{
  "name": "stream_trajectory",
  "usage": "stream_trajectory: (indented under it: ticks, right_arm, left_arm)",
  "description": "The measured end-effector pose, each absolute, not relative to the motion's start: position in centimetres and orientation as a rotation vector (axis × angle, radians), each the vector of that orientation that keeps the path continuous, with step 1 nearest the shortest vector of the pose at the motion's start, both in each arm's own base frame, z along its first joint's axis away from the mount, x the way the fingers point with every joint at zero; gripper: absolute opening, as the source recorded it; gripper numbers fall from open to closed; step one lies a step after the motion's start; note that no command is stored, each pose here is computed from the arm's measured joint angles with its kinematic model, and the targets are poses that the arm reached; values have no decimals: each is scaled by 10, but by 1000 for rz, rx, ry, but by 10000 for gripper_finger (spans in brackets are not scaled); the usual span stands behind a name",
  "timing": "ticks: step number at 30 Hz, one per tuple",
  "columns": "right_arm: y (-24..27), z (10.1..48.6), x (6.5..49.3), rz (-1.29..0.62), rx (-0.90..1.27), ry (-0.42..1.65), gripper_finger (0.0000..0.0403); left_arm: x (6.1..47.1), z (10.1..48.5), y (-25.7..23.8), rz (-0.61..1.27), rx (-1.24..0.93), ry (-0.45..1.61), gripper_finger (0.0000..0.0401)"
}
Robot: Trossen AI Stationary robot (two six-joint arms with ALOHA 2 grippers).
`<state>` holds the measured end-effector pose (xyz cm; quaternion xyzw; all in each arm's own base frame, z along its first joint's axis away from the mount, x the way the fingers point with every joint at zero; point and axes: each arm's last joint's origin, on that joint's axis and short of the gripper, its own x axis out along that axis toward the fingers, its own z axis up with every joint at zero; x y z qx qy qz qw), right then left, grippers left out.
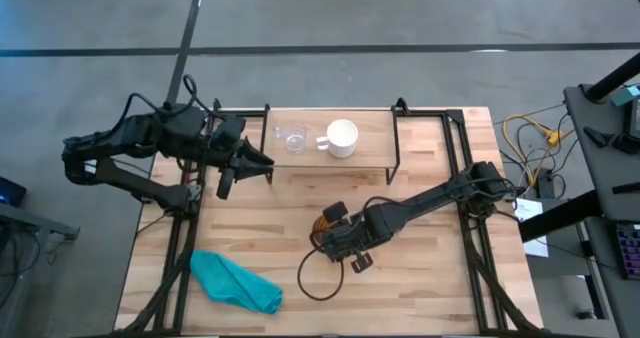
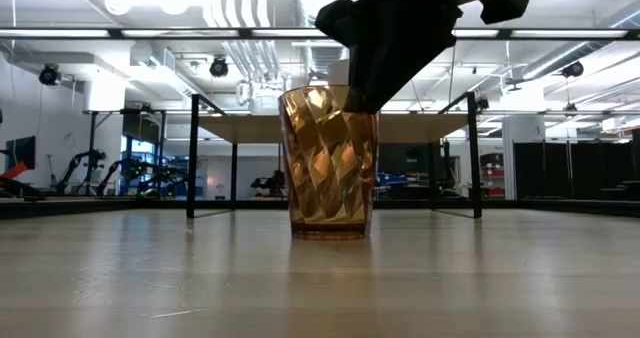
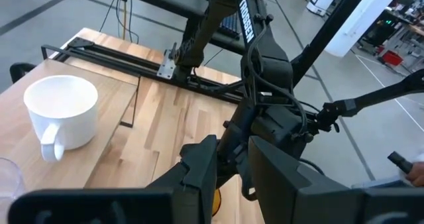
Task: Stack small to large cups/mugs on shelf
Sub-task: Put the brown glass on the shelf
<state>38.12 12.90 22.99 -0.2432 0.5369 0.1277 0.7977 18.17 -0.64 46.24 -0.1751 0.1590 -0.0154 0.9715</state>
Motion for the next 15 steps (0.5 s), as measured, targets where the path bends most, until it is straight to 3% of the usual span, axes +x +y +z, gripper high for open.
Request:
stream_trajectory:
  ticks: [10,15]
  right_arm:
    - [126,230,381,221,-446,1167,16]
    - [127,241,383,107,-274,1168,11]
  left_arm:
    - [184,463,-6,-32,-358,314,74]
    - [185,464,-6,-34,-361,302,74]
